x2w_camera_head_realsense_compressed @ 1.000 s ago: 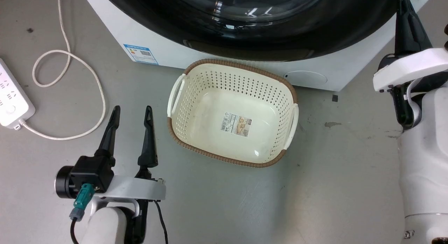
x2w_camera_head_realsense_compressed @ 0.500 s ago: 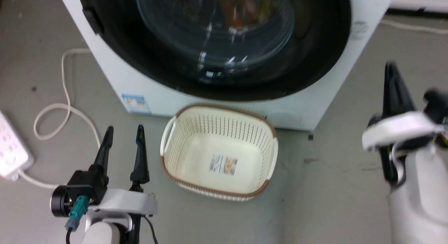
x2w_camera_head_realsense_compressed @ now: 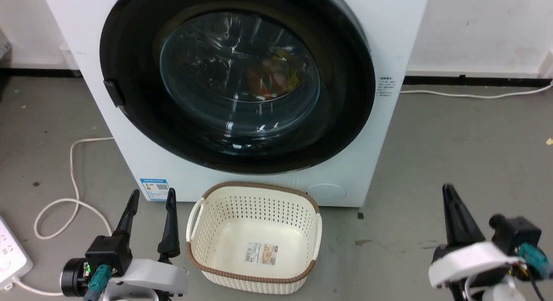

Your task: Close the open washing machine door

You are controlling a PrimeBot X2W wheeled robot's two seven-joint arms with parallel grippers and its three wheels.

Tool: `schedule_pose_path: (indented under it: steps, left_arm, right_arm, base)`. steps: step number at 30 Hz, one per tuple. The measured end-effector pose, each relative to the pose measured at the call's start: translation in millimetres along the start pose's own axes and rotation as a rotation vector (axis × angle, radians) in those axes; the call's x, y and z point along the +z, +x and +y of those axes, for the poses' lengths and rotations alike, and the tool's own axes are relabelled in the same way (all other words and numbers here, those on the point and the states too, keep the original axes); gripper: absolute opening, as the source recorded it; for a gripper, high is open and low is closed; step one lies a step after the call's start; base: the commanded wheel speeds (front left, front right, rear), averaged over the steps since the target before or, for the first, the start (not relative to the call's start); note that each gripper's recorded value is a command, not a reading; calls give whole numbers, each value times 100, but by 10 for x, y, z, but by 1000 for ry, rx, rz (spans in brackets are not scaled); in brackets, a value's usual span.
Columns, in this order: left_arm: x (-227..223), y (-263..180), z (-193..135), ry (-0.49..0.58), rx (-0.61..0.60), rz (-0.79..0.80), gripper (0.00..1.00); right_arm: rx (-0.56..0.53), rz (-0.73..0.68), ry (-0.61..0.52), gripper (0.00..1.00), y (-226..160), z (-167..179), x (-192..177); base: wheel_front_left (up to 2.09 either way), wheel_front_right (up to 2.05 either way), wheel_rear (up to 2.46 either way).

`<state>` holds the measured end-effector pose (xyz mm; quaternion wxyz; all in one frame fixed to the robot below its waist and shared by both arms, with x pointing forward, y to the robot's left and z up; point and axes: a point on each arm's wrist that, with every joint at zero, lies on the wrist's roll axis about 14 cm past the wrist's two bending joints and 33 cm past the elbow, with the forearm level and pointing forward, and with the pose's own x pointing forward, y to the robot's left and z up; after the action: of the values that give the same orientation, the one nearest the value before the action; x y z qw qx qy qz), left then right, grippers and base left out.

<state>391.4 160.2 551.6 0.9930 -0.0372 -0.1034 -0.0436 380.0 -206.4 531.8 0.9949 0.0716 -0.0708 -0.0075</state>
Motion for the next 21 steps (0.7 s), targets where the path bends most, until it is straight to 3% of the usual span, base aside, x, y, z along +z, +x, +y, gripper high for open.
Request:
schedule_pose_path:
  steps: [15,16,17,21]
  left_arm:
    - [15,-58,5,7,7,16,100]
    - [3,-63,3,2,8,23,100]
    - [-11,-70,3,0,8,30,100]
    - [-57,-93,4,-7,9,48,100]
  right_arm:
    - [57,137,-2,0,-411,198,-306]
    - [57,140,-3,24,-413,199,-309]
    - [58,143,-3,100,-411,201,-306]
    - [61,141,-5,100,-402,210,-284]
  base:
    - [0,0,0]
    - [0,0,0]
    - [0,0,0]
    - [0,0,0]
